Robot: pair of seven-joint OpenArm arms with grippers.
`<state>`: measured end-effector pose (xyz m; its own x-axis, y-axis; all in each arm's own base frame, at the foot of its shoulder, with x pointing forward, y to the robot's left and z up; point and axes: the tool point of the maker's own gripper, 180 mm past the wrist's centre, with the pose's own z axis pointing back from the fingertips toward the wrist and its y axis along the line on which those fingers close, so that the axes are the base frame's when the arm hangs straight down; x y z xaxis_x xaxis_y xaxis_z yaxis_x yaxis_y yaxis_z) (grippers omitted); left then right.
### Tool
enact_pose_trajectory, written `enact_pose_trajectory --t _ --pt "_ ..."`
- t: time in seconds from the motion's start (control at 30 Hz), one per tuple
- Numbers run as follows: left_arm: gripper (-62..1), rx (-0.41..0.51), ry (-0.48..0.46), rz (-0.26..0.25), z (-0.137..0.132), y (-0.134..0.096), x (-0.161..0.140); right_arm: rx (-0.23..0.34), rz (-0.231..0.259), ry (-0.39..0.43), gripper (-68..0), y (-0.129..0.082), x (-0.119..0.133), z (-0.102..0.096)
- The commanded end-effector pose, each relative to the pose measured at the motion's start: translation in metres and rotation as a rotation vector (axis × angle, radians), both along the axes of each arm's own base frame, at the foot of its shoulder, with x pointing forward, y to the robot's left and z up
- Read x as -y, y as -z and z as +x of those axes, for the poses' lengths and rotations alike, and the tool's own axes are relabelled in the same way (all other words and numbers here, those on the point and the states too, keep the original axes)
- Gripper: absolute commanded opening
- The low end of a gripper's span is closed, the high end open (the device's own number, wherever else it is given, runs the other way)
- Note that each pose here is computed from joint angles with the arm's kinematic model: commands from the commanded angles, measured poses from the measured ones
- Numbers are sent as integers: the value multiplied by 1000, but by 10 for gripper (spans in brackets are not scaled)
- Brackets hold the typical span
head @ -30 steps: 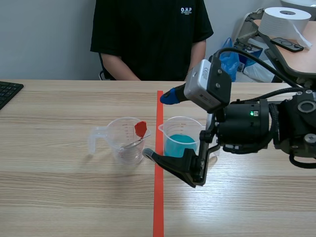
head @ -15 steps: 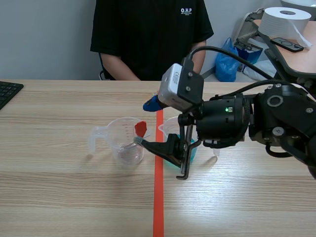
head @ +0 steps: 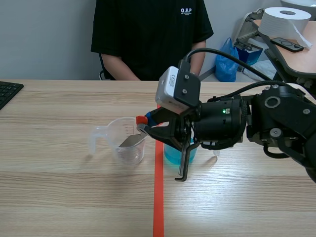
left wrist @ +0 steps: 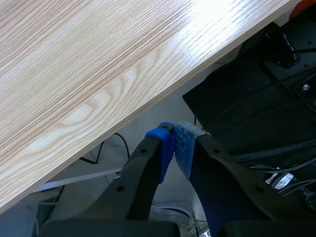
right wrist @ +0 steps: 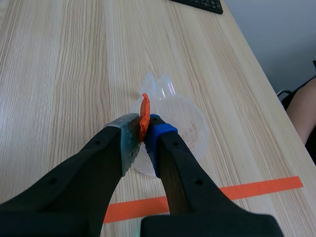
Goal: Do the redox reaction experiment.
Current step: 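Lift the metal plate out of the left beaker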
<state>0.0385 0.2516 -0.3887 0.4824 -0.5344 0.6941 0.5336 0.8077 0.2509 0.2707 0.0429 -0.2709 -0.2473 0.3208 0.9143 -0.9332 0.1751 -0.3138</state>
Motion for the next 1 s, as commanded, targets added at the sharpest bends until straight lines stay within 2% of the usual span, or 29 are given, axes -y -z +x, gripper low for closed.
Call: enact_pose_trajectory --t 0.0,0.3,0.57,0.73,0.97 --pt "-577 24 -2 -8 5 -4 2 29 52 -11 -658 -16 -3 4" --pt "-577 24 -2 -9 5 -4 2 58 99 -18 -658 -41 -9 8" --pt "-577 25 -2 -10 5 -4 2 8 119 18 -658 -71 -15 20" --pt "-577 25 -2 -10 5 -4 2 -49 128 31 -658 -91 -18 23" --pt "-577 25 -2 -10 6 -4 2 -93 155 58 -658 -127 -2 25"
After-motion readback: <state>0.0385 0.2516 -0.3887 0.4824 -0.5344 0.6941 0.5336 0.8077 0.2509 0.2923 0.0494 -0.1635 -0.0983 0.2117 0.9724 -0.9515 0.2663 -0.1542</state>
